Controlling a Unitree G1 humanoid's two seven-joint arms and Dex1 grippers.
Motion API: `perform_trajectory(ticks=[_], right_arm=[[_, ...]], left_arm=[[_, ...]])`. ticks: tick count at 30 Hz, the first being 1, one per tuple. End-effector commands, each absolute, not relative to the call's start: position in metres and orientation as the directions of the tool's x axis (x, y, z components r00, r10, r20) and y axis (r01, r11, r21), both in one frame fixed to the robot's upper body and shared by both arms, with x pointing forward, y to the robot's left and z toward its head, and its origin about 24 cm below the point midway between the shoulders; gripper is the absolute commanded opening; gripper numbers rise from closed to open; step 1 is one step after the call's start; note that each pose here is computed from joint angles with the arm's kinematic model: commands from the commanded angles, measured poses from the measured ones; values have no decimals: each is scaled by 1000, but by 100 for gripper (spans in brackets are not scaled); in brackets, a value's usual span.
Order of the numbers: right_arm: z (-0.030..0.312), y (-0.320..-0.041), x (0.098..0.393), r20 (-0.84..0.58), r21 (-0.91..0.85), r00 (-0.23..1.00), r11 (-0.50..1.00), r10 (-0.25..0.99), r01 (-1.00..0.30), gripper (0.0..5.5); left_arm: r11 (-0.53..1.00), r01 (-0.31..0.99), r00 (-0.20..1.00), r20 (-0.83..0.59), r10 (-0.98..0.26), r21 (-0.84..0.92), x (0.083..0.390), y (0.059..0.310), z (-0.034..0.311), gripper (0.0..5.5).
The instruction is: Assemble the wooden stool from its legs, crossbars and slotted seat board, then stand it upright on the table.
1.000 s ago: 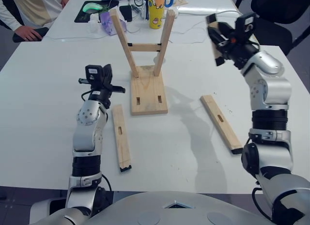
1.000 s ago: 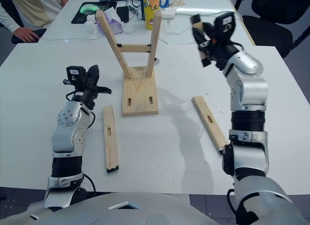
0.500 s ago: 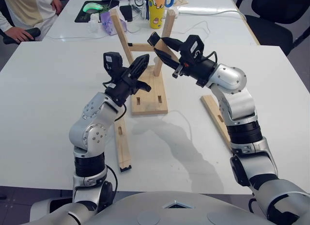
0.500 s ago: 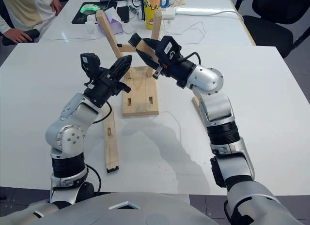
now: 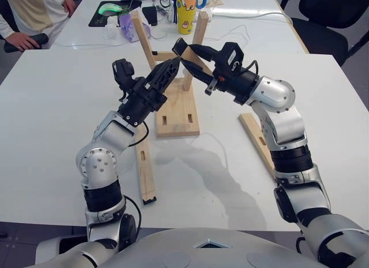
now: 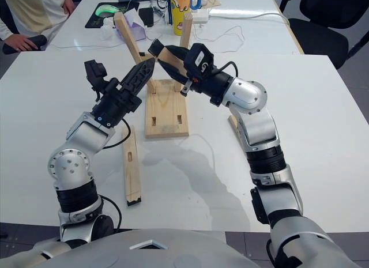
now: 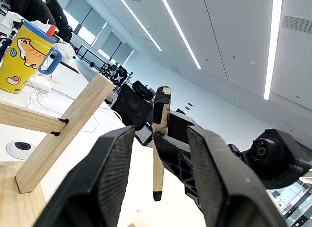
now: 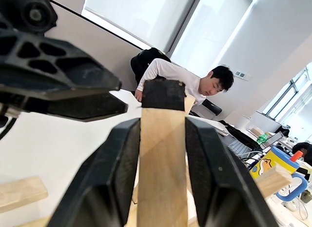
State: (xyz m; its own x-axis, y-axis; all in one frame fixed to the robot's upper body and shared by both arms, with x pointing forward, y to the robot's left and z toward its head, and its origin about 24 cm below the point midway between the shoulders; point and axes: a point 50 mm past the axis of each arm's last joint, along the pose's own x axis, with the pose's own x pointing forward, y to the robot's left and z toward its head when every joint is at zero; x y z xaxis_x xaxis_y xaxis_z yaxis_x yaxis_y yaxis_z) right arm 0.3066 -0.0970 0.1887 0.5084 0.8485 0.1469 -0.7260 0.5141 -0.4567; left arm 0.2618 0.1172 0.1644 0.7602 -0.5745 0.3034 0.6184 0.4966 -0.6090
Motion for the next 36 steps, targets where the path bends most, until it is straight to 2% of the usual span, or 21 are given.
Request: perform_trajectory(ticks=[1,9,20,27,28,31,33,36], right_arm=[[187,-94,301,136,-450,471,478,871,-754,132],[185,-90,297,117,-445,438,441,891,-779,132],[184,-90,297,102,-440,434,432,895,-787,132],[184,-90,296,96,-399,427,427,899,-811,132],[185,-91,296,100,-385,424,428,900,-818,161],[189,-93,297,115,-348,434,445,894,-825,194],[194,-97,299,129,-311,442,460,887,-832,216],[195,-102,299,113,-221,422,436,900,-872,217]], left_arm=[[497,615,763,303,-570,-612,265,116,167,200],[500,623,761,316,-567,-602,267,113,169,200],[513,617,770,325,-549,-596,266,114,169,47],[552,570,808,296,-509,-608,270,121,163,47],[561,557,818,289,-497,-612,271,122,162,47],[590,514,847,261,-462,-623,273,129,157,47],[621,472,873,237,-425,-626,273,137,154,47],[671,382,923,221,-315,-635,275,161,152,47]])
